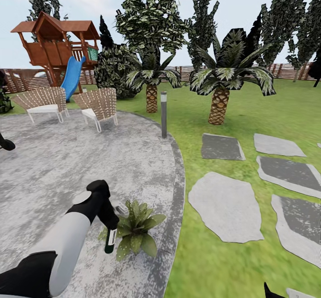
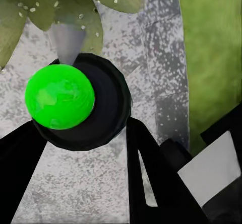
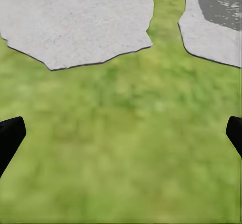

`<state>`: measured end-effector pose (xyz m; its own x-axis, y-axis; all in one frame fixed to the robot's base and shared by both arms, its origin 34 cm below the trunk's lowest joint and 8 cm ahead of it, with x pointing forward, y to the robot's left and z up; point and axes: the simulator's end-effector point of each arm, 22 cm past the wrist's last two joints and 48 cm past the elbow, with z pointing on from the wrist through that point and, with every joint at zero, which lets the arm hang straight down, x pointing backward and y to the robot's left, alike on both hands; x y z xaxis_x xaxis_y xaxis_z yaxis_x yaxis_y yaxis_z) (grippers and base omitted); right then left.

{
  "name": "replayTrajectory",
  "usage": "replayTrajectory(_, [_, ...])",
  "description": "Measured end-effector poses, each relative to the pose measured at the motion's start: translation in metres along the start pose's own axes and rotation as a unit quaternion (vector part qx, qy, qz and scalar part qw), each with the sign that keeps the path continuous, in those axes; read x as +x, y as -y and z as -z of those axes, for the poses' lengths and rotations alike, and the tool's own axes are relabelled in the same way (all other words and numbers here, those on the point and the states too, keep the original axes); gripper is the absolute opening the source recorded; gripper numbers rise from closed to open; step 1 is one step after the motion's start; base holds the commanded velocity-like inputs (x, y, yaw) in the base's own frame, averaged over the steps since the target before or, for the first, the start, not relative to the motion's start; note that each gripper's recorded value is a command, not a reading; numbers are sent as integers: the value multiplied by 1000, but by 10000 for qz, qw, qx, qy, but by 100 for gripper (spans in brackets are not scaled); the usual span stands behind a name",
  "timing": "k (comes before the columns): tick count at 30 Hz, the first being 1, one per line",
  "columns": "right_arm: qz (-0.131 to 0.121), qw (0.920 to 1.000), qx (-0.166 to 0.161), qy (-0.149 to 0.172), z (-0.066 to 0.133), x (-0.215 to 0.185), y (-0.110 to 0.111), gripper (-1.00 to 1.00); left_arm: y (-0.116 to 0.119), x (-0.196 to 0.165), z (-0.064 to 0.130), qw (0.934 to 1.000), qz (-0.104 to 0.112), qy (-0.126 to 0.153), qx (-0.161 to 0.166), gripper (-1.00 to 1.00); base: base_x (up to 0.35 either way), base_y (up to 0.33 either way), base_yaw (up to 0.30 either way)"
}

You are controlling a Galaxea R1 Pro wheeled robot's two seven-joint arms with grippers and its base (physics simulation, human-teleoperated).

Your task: Pick up the pesticide atomizer in the garden and spray insectifuge to fully cover both potted plants in the garden.

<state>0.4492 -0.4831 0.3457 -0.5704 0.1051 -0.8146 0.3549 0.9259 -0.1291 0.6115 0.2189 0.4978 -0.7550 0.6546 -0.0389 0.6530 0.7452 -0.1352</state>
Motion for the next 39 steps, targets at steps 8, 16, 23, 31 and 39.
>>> replayTrajectory(8, [4,10000,4,3,0,0,1,100,12,2,-1,9997,-58,-72,226,-100,73,-253,0])
replayTrajectory(16, [0,10000,12,5,0,-1,1,100,12,4,-2,9997,-56,-91,230,-100,70,-263,0])
replayTrajectory(23, [-4,10000,9,2,0,0,1,100,12,4,-2,9997,-56,-96,227,-100,7,-74,109])
replayTrajectory(31, [-3,10000,7,2,0,0,0,100,12,7,-5,9997,-47,-117,230,-100,0,-2,258])
replayTrajectory(39, [-3,10000,11,1,0,0,1,100,16,14,-14,9994,-34,-184,280,-100,0,0,25])
